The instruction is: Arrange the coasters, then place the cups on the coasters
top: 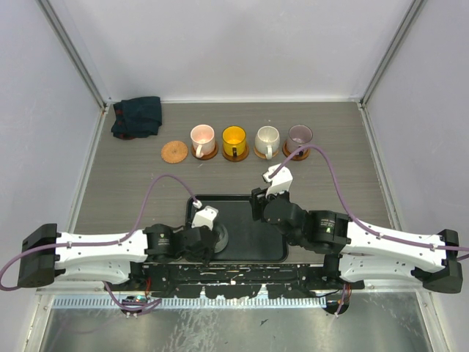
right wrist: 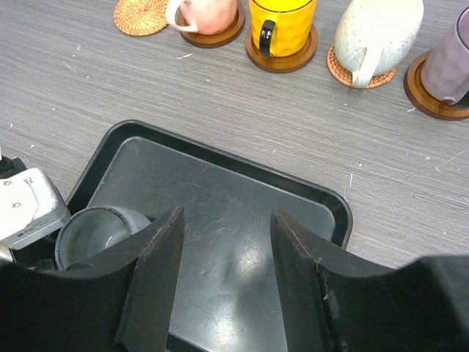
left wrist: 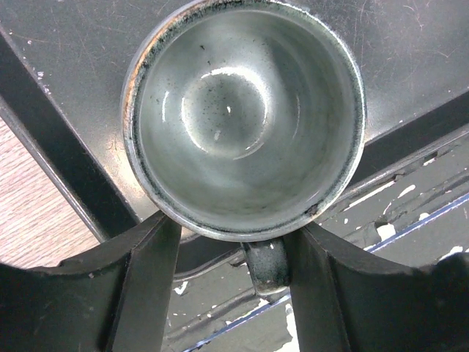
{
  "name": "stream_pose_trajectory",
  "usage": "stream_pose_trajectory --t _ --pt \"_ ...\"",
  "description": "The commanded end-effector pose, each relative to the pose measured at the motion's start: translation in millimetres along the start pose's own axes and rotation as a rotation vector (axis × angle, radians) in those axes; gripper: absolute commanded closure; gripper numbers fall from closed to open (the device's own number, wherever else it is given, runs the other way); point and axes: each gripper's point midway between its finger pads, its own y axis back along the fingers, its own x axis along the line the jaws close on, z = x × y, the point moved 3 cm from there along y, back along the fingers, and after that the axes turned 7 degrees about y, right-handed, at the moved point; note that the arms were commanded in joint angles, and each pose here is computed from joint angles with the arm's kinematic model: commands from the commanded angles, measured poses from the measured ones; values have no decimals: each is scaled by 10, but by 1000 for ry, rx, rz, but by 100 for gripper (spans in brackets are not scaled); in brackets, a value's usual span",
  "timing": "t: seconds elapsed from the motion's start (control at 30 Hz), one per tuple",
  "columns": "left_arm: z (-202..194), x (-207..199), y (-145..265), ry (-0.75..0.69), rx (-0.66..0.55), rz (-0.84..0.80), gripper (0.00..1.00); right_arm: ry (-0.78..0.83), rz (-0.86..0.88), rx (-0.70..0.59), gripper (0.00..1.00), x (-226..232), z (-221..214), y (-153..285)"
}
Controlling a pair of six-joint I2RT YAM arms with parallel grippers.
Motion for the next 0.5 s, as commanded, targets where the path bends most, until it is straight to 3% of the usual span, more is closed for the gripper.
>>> stream_pose_trajectory --t 0.0,0.47 --pt "53 -25 -22 13 -28 2 43 -38 2 -34 45 38 90 -17" --pt "3 6 -56 8 -8 20 50 -37 8 -28 45 63 65 -36"
